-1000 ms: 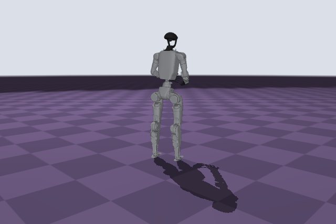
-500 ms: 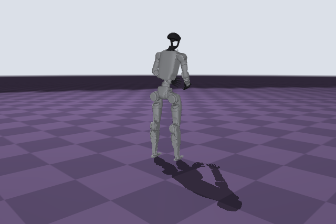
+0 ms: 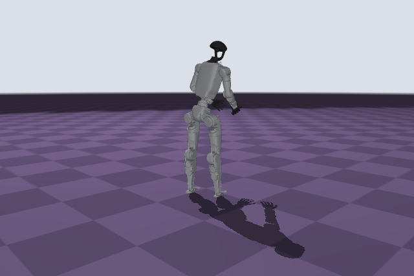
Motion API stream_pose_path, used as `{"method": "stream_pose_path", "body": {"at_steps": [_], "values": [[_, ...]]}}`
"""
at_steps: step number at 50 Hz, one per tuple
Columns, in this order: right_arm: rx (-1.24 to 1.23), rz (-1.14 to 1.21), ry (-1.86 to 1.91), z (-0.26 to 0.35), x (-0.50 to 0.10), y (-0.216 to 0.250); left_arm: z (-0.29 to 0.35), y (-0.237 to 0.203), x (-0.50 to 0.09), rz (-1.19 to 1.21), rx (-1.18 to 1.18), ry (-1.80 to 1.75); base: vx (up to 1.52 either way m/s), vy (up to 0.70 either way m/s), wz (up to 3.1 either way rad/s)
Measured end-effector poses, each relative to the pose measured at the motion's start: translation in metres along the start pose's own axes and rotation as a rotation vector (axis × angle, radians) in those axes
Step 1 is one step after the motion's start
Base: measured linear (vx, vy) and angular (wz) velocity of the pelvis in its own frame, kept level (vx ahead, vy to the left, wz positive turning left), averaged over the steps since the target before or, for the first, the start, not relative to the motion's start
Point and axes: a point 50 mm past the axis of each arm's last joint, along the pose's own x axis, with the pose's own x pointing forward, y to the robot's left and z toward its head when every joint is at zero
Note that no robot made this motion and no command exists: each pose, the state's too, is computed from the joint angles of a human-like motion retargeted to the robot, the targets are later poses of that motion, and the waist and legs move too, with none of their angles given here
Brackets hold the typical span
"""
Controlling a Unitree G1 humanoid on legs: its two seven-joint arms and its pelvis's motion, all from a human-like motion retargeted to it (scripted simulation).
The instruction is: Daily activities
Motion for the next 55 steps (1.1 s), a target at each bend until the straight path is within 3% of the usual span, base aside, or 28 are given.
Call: {"method": "stream_pose_path", "body": {"at_steps": [15,33,55], "values": [[-0.296,-0.082,-0.019,0.029,0.003,-0.022,0.011,0.011,0.01,-0.04,0.154,-0.097,-0.04,0.02,-0.35],[-0.689,-0.21,0.264,-0.02,-0.023,-0.075,0.046,-0.003,0.057,-0.035,0.305,-0.168,-0.04,-0.02,-0.43],[-0.921,-0.227,0.207,-0.016,-0.019,-0.064,0.014,-0.025,0.052,-0.181,0.525,-0.101,0.0,-0.01,-0.37]]}}
